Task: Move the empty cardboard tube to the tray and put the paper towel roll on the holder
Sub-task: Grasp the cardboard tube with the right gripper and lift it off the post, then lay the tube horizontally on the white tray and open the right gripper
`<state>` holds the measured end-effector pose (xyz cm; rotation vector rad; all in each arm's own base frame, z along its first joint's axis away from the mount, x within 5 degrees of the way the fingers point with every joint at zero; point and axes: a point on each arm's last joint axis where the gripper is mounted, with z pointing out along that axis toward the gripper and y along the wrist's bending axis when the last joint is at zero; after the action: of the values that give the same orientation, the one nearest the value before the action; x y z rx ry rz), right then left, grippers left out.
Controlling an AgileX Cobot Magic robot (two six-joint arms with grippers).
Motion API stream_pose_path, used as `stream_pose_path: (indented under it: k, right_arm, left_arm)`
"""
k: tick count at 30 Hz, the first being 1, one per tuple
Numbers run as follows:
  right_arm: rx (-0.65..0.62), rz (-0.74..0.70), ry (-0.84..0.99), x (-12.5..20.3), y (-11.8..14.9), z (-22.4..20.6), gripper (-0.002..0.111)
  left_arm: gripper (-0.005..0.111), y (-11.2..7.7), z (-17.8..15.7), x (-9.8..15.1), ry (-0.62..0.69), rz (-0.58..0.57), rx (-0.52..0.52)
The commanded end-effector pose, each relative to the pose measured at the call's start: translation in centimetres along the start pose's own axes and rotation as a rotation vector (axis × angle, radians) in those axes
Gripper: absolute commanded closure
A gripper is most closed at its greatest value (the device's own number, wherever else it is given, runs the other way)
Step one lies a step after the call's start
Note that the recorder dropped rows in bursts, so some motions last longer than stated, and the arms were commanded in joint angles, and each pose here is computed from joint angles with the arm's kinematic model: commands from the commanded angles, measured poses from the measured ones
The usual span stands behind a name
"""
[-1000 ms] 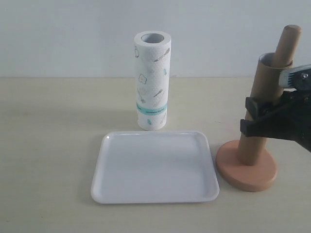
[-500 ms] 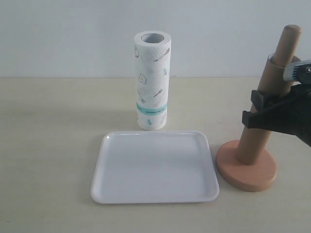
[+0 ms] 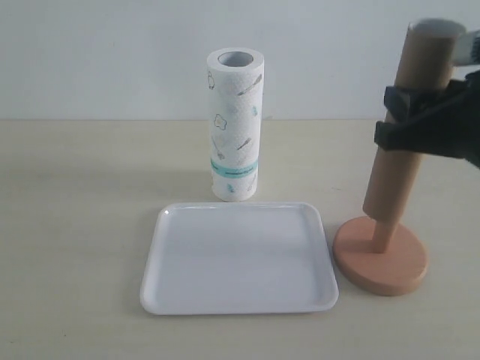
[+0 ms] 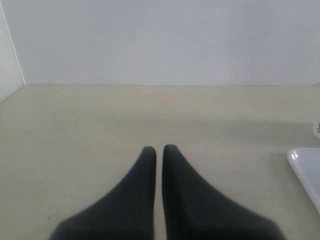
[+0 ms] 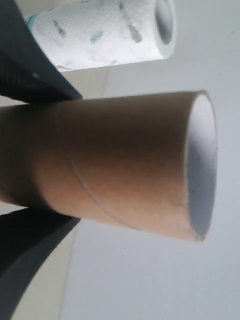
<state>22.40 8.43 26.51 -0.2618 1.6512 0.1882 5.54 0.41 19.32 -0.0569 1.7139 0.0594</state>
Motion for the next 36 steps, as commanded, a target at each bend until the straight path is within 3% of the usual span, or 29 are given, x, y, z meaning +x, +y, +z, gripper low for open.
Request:
stream_pose_path:
  k: [1, 11, 18, 21, 28, 36]
  right_arm:
    - [-0.02, -0.036, -0.105, -4.3, -0.1, -1.6, 0.108]
    - [-0.028, -0.082, -0.375, -15.5, -0.5, -5.7, 0.108]
    - [-0.083, -0.137, -0.377, -20.5, -0.2, -7.5, 0.108]
    - [-0.149, -0.238, -0.319, -20.0, 1.0, -7.6, 0.108]
    - [-0.465, -0.419, -0.174, -16.7, 6.6, -7.5, 0.108]
    - [-0.686, -0.53, 0.193, -7.2, 13.5, -1.6, 0.108]
  left_arm:
    - [0.103, 0.0, 0.0, 0.1, 0.002, -0.013, 0.005]
    - [0.103, 0.0, 0.0, 0.1, 0.002, -0.013, 0.005]
    - [0.103, 0.0, 0.0, 0.1, 0.002, -0.013, 0.005]
    - [0.103, 0.0, 0.0, 0.1, 0.002, -0.013, 0.005]
    - [0.103, 0.0, 0.0, 0.1, 0.002, -0.013, 0.005]
    - [0.103, 0.0, 0.0, 0.1, 0.002, -0.013, 0.005]
